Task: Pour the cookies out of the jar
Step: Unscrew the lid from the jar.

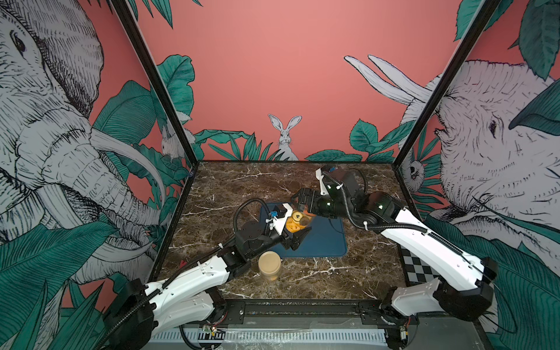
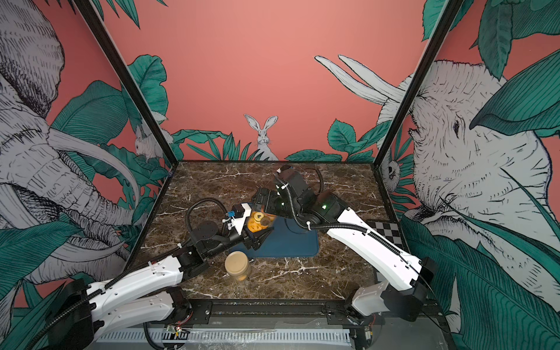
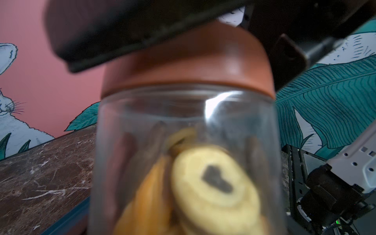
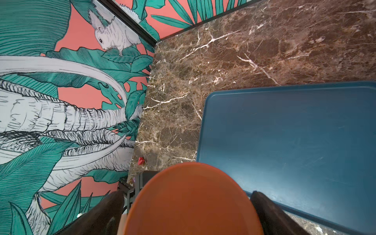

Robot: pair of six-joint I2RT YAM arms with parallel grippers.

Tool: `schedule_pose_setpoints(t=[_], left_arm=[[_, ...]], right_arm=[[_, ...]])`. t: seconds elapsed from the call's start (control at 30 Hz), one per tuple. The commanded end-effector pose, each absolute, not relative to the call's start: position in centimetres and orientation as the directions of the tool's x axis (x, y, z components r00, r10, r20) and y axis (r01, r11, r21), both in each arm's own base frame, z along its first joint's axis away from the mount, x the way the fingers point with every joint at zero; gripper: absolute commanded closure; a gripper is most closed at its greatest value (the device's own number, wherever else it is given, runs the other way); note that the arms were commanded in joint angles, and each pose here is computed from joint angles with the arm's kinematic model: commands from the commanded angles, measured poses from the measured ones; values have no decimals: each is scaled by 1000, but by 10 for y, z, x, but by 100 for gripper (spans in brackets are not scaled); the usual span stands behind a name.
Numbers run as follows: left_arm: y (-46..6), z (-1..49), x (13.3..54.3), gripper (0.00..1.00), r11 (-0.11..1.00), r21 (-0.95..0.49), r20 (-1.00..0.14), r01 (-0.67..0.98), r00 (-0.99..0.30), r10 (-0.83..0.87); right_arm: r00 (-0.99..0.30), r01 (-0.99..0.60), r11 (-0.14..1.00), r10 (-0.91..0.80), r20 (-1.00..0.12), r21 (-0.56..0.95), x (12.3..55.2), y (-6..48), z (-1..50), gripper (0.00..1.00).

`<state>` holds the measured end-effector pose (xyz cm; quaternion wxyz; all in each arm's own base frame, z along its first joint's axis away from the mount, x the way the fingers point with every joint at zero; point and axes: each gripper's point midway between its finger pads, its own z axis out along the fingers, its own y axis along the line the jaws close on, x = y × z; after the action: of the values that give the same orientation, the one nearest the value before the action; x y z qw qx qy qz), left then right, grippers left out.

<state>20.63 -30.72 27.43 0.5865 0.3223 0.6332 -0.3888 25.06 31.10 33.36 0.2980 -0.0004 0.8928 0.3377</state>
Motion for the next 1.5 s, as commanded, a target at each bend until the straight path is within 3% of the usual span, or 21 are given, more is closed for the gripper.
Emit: schedule_pose_setpoints(t=[0.0, 0.17, 0.27, 0.4, 0.47, 0.7, 0.87, 1.0, 1.1, 1.13, 1.17, 1.23, 1.47], left_arm=[[-300, 325, 202, 100, 478, -99, -979, 873, 2, -206], [-301, 325, 201, 100, 472, -99, -978, 876, 2, -208], [-302, 326, 201, 100, 468, -101, -977, 878, 1, -212], [-303, 333, 196, 100, 432, -120, -967, 894, -7, -253], [-305, 341, 190, 100, 395, -127, -960, 910, -13, -280], [-292, 377, 169, 100, 215, -185, -897, 959, -76, -436], [-287, 393, 158, 100, 125, -167, -883, 978, -92, -460], [-273, 395, 168, 100, 134, -199, -850, 971, -102, -517], [-273, 394, 173, 100, 124, -215, -844, 969, -121, -523], [-274, 393, 174, 100, 123, -221, -847, 967, -128, -516], [-277, 392, 176, 100, 129, -222, -855, 967, -129, -503], [-279, 384, 186, 100, 185, -239, -873, 953, -127, -472], [-277, 356, 211, 100, 376, -212, -930, 902, -67, -363]], right_arm=[[-808, -148, 767, 270, -524, 624, 257, 310, 338, 3], [-818, -143, 776, 257, -514, 615, 258, 314, 331, 10], [-816, -161, 762, 254, -519, 627, 258, 318, 332, 23], [-808, -253, 705, 223, -545, 663, 254, 331, 339, 66], [-794, -334, 659, 188, -578, 674, 251, 338, 346, 77], [-744, -630, 264, 63, -665, 730, 210, 361, 386, 76], [-728, -656, 261, 28, -685, 708, 204, 358, 385, 79], [-719, -667, 245, 35, -694, 704, 204, 358, 390, 81], [-717, -674, 221, 32, -696, 704, 202, 360, 396, 75], [-717, -673, 226, 32, -696, 704, 203, 360, 397, 58], [-715, -669, 250, 40, -698, 700, 206, 358, 401, 33], [-714, -649, 326, 54, -698, 688, 216, 351, 402, 2], [-749, -451, 631, 117, -652, 631, 246, 311, 392, 1]])
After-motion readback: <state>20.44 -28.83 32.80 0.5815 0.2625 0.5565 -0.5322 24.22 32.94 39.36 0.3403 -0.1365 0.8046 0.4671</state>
